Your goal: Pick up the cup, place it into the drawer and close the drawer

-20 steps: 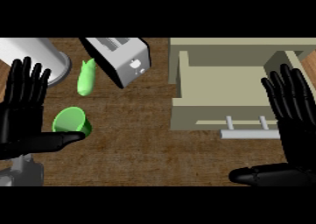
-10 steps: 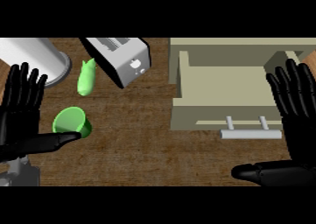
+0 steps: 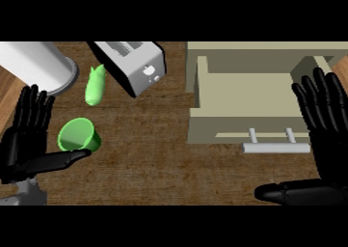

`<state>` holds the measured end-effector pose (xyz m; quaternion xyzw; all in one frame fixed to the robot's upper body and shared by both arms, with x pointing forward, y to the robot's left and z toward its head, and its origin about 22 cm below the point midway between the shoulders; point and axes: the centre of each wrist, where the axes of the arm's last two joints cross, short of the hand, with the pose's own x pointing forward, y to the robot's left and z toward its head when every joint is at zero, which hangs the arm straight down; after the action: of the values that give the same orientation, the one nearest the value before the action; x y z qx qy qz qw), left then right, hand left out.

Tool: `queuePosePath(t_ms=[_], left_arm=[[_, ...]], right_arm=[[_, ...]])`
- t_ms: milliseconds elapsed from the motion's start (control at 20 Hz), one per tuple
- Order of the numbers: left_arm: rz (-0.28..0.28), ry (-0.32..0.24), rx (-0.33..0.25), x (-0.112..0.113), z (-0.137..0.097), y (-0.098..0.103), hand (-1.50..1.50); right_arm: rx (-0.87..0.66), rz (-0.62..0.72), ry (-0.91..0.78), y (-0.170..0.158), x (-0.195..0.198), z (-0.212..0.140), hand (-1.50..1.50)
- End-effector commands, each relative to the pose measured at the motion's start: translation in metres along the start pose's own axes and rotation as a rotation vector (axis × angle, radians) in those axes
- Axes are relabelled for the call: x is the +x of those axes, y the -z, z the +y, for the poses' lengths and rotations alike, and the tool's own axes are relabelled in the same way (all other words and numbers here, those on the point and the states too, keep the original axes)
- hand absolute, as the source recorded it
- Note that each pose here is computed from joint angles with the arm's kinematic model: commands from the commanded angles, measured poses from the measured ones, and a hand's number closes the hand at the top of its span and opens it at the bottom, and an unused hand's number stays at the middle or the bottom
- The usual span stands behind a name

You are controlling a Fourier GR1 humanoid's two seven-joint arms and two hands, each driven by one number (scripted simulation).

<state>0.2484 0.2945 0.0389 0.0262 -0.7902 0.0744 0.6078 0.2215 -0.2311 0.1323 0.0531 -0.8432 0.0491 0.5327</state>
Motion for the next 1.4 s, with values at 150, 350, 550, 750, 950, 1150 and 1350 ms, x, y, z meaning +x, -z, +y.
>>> queuePosePath(t_ms=[150,350,550,750,950,1150,1350], left_arm=[[0.023,0.031,0.057,-0.038,0.033,-0.017,-1.5],[0.053,0.025,0.051,-0.058,0.028,-0.023,-1.5],[0.075,0.037,0.045,-0.074,0.045,-0.019,-1.5],[0.1,0.033,0.045,-0.086,0.045,-0.027,-1.5],[0.097,0.046,0.049,-0.113,0.037,-0.019,-1.5],[0.113,0.019,0.064,-0.107,0.059,-0.015,-1.5],[0.091,0.039,0.089,-0.117,0.059,-0.021,-1.5]], right_arm=[[0.002,-0.006,0.004,0.005,0.013,-0.011,-1.5],[0.009,0.008,0.021,0.003,-0.003,-0.001,-1.5],[0.032,-0.007,0.002,-0.005,0.003,-0.004,-1.5],[0.007,0.008,0.006,0.0,0.011,-0.011,-1.5],[0.024,-0.001,-0.006,0.007,0.0,-0.011,-1.5],[0.011,-0.002,0.022,-0.006,0.02,0.004,-1.5],[0.025,0.008,0.014,0.006,0.029,-0.003,-1.5]])
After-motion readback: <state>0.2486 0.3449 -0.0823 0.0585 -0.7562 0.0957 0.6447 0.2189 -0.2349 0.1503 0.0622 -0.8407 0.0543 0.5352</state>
